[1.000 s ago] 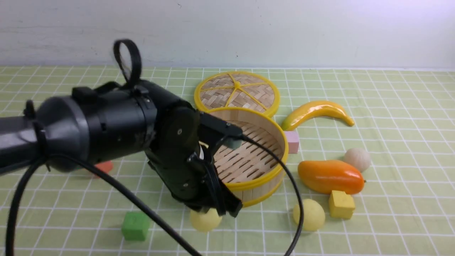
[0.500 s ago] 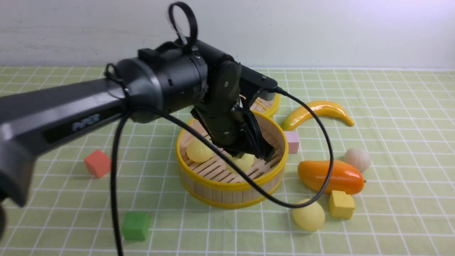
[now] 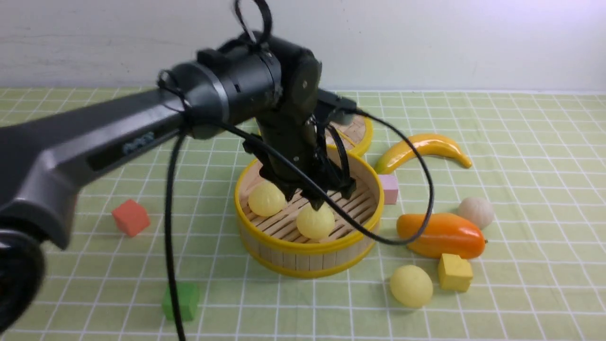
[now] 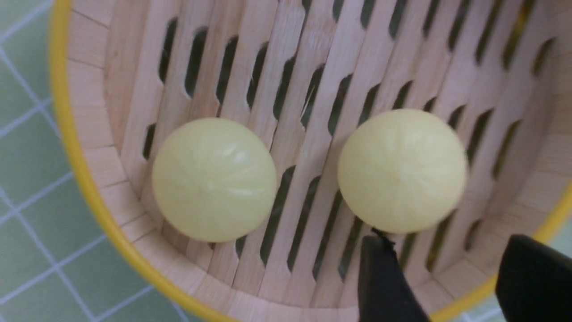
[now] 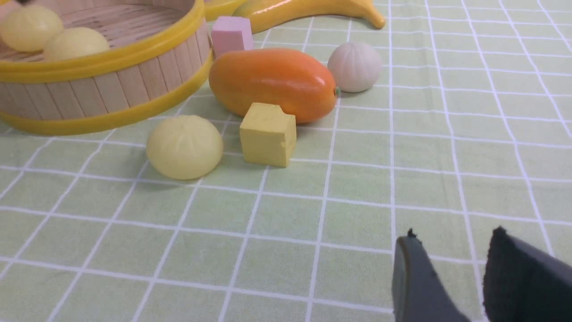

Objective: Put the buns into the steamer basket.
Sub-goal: Use the left arm to put the steamed stuffed bun into the steamer, then use the right arm to grab a steamed stuffed bun

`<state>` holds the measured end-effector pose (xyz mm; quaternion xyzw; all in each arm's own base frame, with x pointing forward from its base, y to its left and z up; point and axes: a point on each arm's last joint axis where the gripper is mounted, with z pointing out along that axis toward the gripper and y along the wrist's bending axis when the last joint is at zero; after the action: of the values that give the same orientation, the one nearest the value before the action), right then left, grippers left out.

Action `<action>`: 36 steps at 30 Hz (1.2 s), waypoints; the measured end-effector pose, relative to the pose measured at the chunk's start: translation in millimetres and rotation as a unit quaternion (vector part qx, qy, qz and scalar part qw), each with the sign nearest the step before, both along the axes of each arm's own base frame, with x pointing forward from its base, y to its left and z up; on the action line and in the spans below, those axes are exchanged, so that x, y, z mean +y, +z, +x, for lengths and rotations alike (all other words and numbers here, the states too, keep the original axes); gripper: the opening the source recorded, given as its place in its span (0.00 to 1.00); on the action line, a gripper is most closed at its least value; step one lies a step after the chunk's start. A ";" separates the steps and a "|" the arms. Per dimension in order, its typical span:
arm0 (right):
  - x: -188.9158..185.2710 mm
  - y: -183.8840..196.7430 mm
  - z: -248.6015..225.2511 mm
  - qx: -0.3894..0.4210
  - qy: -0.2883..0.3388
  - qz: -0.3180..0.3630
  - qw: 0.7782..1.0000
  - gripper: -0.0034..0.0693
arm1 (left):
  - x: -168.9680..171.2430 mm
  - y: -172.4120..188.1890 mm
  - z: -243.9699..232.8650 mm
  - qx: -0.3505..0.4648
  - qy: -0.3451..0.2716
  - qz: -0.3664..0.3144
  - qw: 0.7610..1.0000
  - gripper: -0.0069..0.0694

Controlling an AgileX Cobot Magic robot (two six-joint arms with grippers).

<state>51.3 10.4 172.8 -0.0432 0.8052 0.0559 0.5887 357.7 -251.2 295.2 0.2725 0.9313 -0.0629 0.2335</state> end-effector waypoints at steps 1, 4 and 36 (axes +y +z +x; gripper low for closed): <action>0.0 0.0 0.0 0.000 0.000 0.000 1.000 0.38 | 5.0 18.1 -8.9 -0.018 -0.001 -0.021 1.000 0.42; 0.0 0.0 0.0 0.000 0.000 0.000 1.000 0.38 | 24.8 62.9 -44.5 -0.072 -0.017 -0.083 0.994 0.16; 17.1 67.9 7.1 -0.003 0.008 0.378 0.926 0.30 | 192.8 -29.7 -286.8 -0.273 0.042 -0.375 0.885 0.07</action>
<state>58.4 27.5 240.7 0.1760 0.7222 0.3610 0.5632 70.9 -58.4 265.5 0.1319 0.7481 -0.3207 0.5658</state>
